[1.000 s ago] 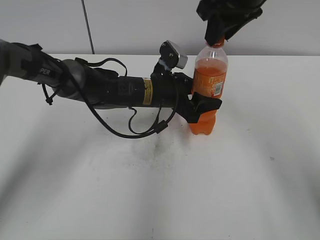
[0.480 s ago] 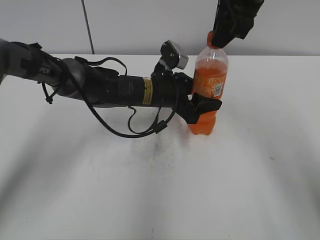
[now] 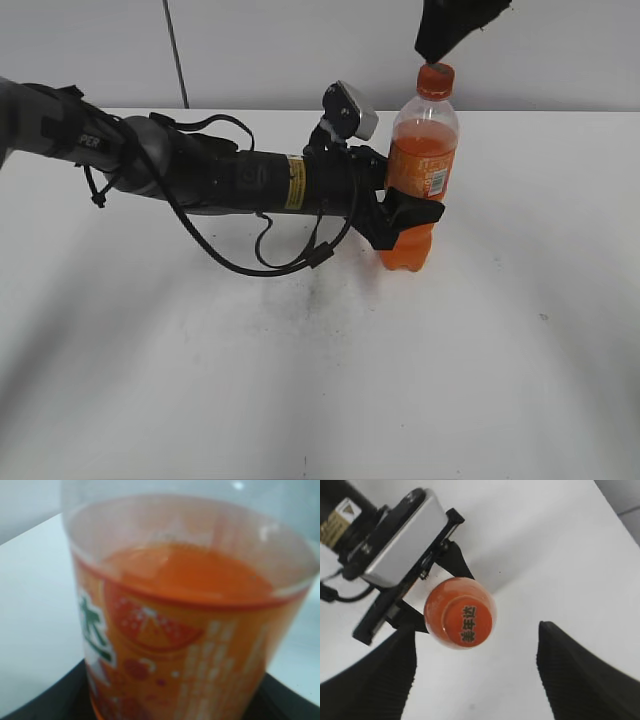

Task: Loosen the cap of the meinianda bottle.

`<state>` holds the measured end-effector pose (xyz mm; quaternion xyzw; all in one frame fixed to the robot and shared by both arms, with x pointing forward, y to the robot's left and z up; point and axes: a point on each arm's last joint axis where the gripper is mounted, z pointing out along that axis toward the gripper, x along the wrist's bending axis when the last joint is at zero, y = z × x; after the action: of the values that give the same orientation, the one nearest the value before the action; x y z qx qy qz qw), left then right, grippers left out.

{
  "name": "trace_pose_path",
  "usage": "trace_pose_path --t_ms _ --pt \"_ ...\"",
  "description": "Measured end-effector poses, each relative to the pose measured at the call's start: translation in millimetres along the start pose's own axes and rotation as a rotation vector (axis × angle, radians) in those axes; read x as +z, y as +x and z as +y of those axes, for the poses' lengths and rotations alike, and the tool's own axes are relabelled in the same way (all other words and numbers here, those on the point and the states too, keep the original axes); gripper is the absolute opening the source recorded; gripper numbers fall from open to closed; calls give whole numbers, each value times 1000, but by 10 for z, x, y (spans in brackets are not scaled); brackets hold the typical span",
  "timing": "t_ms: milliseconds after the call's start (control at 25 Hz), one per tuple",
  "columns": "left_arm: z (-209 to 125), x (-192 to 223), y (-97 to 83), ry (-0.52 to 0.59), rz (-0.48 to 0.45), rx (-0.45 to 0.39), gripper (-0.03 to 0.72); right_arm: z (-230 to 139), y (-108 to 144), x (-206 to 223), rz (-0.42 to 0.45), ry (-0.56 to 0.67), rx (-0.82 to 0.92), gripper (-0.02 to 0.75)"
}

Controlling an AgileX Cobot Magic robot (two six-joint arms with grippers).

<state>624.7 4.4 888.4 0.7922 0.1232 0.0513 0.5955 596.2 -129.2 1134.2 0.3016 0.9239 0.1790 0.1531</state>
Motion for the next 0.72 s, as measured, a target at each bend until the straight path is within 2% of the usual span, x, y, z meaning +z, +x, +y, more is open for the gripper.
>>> trace_pose_path --t_ms 160,240,360,640,720 --pt "4 -1 -1 0 0 1 425 -1 2 -26 -2 -5 452 548" --pt "4 -1 -1 0 -1 1 425 1 2 -6 1 -2 551 521" --pt "3 -1 -1 0 -1 2 425 5 1 62 10 12 603 490" --pt "4 -1 -2 0 -2 2 425 8 -6 315 30 65 624 477" --pt "4 -1 -2 0 -2 2 425 7 -8 348 31 72 625 450"
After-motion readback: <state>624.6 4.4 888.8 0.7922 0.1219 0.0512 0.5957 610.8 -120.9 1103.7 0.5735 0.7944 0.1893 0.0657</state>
